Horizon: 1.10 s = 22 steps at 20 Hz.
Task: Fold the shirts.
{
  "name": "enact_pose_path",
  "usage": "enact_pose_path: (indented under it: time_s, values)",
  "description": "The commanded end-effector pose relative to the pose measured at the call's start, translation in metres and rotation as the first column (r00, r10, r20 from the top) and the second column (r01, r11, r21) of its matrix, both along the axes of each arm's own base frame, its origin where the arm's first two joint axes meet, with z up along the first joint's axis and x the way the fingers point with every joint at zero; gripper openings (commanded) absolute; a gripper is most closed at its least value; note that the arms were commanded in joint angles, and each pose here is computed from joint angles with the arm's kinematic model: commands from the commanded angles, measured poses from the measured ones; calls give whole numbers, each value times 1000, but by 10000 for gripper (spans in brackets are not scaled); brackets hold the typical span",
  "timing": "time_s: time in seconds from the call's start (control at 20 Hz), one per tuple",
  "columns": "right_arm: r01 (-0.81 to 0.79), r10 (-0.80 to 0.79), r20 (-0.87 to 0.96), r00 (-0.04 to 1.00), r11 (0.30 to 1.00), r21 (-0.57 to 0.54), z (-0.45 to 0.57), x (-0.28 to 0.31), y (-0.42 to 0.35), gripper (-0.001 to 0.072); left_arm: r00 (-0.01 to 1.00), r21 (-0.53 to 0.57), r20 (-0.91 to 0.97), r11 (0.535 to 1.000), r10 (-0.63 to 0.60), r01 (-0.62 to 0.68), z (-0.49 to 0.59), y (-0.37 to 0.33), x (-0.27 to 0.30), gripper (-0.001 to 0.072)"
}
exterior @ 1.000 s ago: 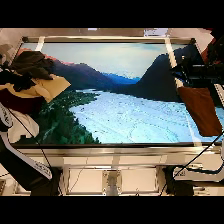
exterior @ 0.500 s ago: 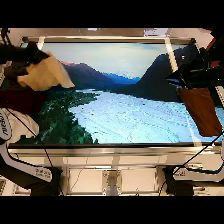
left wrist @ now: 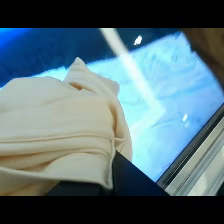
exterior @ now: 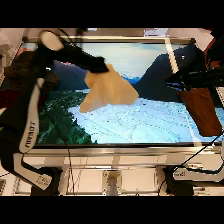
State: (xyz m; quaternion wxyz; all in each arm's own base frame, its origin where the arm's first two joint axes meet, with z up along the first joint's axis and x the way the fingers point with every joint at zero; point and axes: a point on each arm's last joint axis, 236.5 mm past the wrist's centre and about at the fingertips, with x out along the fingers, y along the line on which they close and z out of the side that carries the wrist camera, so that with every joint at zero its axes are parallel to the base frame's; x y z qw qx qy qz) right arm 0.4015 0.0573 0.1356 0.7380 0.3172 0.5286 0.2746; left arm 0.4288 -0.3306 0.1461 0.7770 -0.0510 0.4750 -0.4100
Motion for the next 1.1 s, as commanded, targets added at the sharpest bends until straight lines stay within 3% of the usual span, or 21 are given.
enact_pose_path:
  time_s: [0.0, 0.05, 0.1, 0.2, 0.25, 0.4, 0.55, 0.65, 0.8, 1.05]
  values:
    - [-39, 40, 27, 999, 999, -27, -3, -3, -1, 294, 993, 151, 30, 983, -113, 107, -64, -65, -26, 236]
    - [-41, 42, 21, 999, 998, -48, -7, -4, -4, 295, 992, 137, 69, 986, -104, 93, -66, -77, -20, 680]
    - [-47, 48, 8, 999, 996, -80, -13, -6, -7, 295, 990, 105, 118, 992, -75, 62, -59, -83, -8, 709]
    - [-89, 86, -23, 996, 985, -147, -28, -12, -3, 298, 969, 85, 248, 996, -9, -12, -31, -72, 27, 709]
    - [-137, 133, -30, 991, 976, -168, -36, -17, 6, 335, 951, 107, 307, 992, 30, -66, -17, -55, 46, 709]
    - [-274, 271, -46, 962, 931, -243, -79, -29, 51, 354, 913, 257, 362, 921, 189, -293, -10, 37, 87, 705]
    - [-359, 358, -88, 930, 824, -439, -143, -39, 69, 354, 948, 517, 119, 797, 294, -312, -71, 137, 61, 703]
    - [-406, 395, -124, 910, 789, -461, -168, -55, 87, 354, 932, 611, -55, 751, 357, -251, -111, 180, 32, 703]
    - [-448, 432, -145, 890, 768, -458, -190, -74, 109, 354, 899, 604, -210, 774, 383, -189, -155, 196, 10, 703]
    - [-394, 391, -95, 916, 823, -409, -200, -72, 135, 353, 906, 525, -285, 842, 314, -126, -193, 174, 5, 703]
